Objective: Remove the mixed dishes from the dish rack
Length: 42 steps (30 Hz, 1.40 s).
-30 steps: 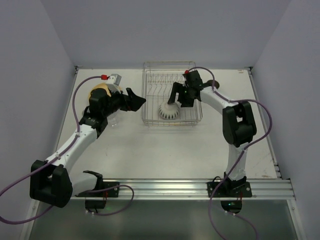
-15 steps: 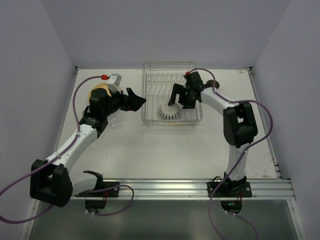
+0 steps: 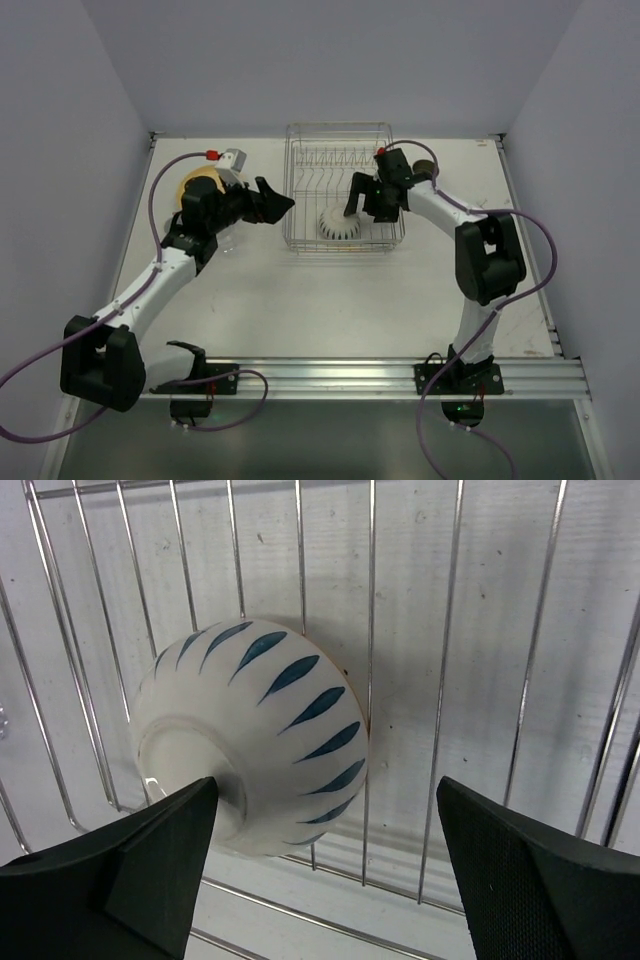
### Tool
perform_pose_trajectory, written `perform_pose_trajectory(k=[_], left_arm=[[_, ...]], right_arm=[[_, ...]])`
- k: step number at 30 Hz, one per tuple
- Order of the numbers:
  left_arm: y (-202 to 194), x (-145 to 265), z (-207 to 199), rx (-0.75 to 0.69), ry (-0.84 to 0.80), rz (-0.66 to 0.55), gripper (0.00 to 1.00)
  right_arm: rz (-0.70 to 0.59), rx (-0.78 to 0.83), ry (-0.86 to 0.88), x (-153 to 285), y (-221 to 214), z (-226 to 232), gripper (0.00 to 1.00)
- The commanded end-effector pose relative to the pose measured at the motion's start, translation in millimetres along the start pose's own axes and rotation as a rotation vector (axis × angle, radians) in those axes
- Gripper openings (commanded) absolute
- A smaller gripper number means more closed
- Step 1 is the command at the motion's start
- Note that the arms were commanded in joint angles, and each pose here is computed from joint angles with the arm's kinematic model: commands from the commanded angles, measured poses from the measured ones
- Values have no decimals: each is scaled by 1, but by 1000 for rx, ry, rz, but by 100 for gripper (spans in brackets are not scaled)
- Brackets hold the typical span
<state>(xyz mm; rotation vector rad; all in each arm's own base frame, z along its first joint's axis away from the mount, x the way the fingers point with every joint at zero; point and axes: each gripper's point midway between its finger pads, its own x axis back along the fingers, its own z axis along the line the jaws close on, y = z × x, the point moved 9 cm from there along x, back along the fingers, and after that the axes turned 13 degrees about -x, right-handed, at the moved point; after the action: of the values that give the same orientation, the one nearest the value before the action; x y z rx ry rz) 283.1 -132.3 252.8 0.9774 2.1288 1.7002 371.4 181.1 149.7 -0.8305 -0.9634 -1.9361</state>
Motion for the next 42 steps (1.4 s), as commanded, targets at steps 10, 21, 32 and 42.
perform_pose_trajectory(k=[10, 21, 32, 42], left_arm=[[0, -9, -7, -40, -62, 2, 100], [-7, -24, -21, -21, -167, 59, 100], [-8, -65, -47, 92, -107, 94, 100], [-29, -104, -41, 289, -128, 115, 100]], right_arm=[[-47, 33, 13, 17, 1, 0, 93], [-32, 47, 169, 26, -5, 12, 93], [-56, 66, 254, 33, -10, 13, 94], [-40, 33, 281, 27, -14, 12, 95]])
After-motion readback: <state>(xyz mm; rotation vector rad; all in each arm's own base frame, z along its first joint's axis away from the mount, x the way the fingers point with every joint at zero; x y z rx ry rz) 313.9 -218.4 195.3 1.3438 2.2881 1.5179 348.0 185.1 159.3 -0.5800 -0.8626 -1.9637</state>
